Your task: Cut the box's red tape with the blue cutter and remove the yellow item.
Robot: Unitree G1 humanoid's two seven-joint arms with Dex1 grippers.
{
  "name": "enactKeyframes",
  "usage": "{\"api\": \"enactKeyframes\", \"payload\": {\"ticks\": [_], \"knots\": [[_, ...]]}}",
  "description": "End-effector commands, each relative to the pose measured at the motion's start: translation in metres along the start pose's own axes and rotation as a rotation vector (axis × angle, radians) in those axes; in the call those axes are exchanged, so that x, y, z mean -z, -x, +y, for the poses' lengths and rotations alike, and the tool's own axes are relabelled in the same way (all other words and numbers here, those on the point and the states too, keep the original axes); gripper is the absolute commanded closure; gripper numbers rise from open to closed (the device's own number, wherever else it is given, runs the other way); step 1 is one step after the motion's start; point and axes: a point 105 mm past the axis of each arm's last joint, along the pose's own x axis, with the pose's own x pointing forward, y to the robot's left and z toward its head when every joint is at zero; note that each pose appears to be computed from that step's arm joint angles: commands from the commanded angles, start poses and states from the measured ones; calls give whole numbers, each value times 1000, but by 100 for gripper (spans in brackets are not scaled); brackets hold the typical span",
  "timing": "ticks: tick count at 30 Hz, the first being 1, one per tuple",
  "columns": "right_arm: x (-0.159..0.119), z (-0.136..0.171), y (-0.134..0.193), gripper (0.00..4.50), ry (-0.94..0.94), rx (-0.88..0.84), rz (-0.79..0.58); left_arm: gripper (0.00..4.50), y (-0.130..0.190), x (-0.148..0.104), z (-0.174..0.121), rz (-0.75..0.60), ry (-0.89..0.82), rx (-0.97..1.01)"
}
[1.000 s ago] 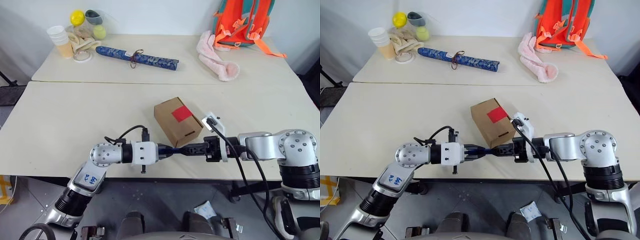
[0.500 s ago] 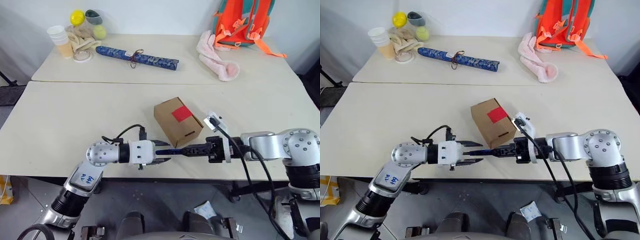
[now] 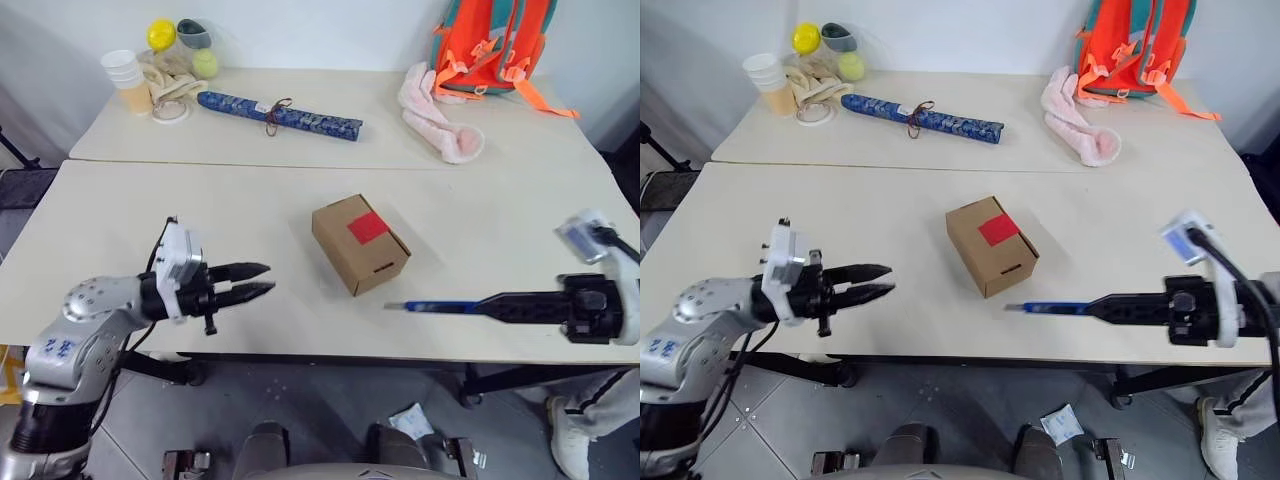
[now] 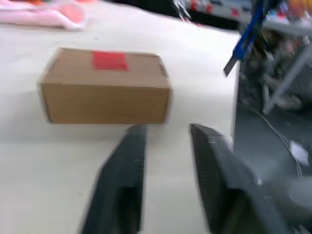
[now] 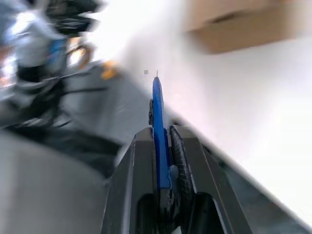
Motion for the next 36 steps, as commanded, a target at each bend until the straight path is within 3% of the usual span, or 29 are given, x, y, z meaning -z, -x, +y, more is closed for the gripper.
{"api": "enactKeyframes", "payload": {"ticks": [1,5,8,11,19,25,36], "knots": [[-37,-4,10,436,211,78,-136,432,-27,-12,17,-30,-62,-12],[-63,-8,-11,436,363,141,-174,450,-60,-22,35,-55,-98,-5],[-88,-10,-31,436,439,214,-204,450,-76,-15,46,25,-175,-3],[-103,-2,-53,436,477,226,-183,450,-90,-2,55,110,-171,-15],[-132,2,-84,436,460,335,-172,450,-117,9,63,184,-226,-51],[-130,-5,-86,436,424,425,-129,450,-126,8,65,158,-194,-86],[-126,7,-93,436,406,398,-138,450,-130,20,54,175,-123,-76]]}}
